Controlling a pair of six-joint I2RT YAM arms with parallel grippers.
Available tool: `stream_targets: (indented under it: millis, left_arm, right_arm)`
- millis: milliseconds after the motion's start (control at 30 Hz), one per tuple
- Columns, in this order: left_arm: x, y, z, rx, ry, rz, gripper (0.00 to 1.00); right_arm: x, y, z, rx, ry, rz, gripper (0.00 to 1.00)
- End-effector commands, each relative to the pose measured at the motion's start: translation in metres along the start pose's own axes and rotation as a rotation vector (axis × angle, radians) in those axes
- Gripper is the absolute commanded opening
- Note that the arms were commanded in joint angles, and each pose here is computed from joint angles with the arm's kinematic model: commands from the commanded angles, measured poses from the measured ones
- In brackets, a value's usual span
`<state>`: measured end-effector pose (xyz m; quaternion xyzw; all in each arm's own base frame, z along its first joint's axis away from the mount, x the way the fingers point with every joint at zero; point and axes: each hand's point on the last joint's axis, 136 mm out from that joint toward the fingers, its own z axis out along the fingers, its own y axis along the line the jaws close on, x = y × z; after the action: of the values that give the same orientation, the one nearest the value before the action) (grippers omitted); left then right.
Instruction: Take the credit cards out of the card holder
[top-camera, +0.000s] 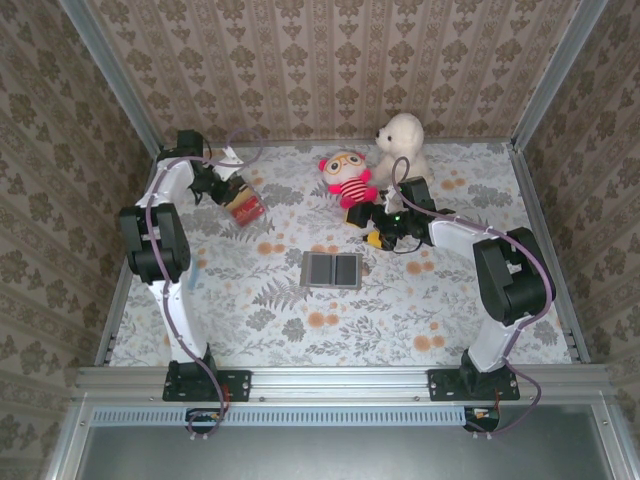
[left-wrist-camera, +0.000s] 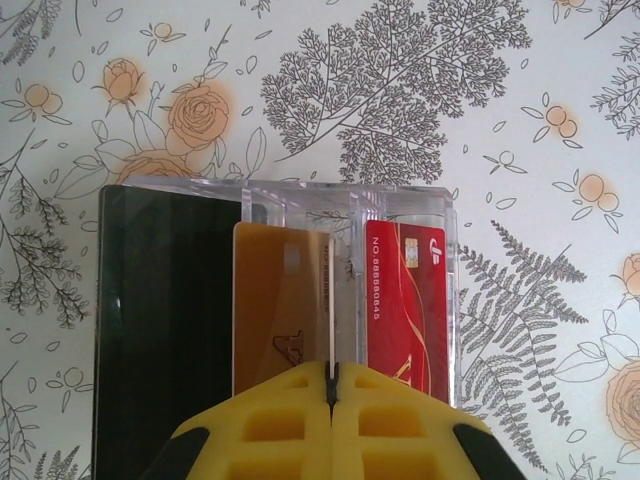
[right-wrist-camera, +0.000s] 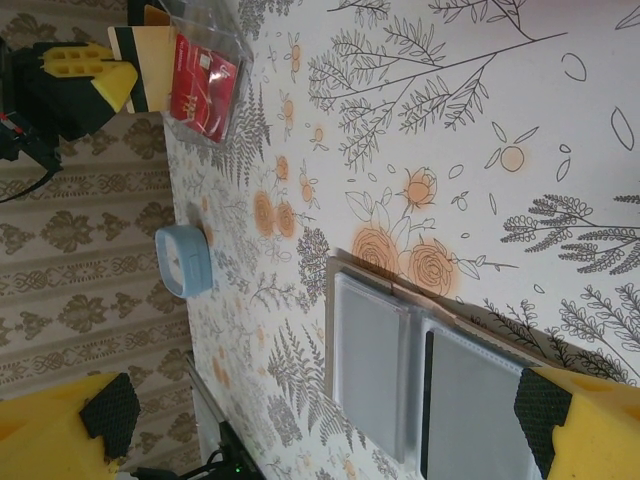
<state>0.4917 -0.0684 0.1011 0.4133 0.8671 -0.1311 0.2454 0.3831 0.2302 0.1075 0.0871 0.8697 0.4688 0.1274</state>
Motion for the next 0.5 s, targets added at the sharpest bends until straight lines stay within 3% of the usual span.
stream_targets:
  millis: [0,200,367,467]
  left_arm:
    - [-0.001,-0.021,0.003,0.101,0.018,-0.009,0.0]
    - [-0.003,-0.036,0.012,0.15,0.047,-0.009,0.0]
    - [-0.004,-0.031,0.006,0.106,0.057,-0.002,0.0]
    - [-0.007,-0.023,0.001,0.053,0.061,-0.005,0.1]
  right_arm:
    - [-0.003,0.002,0.001,-0.024,0.01,0.012,1.0]
    - [-0.003,0.002,0.002,-0.024,0.011,0.012,1.0]
    - [-0.002,0.002,0.001,-0.023,0.01,0.009,1.0]
    - [-0.003,0.003,0.001,-0.024,0.011,0.01,1.0]
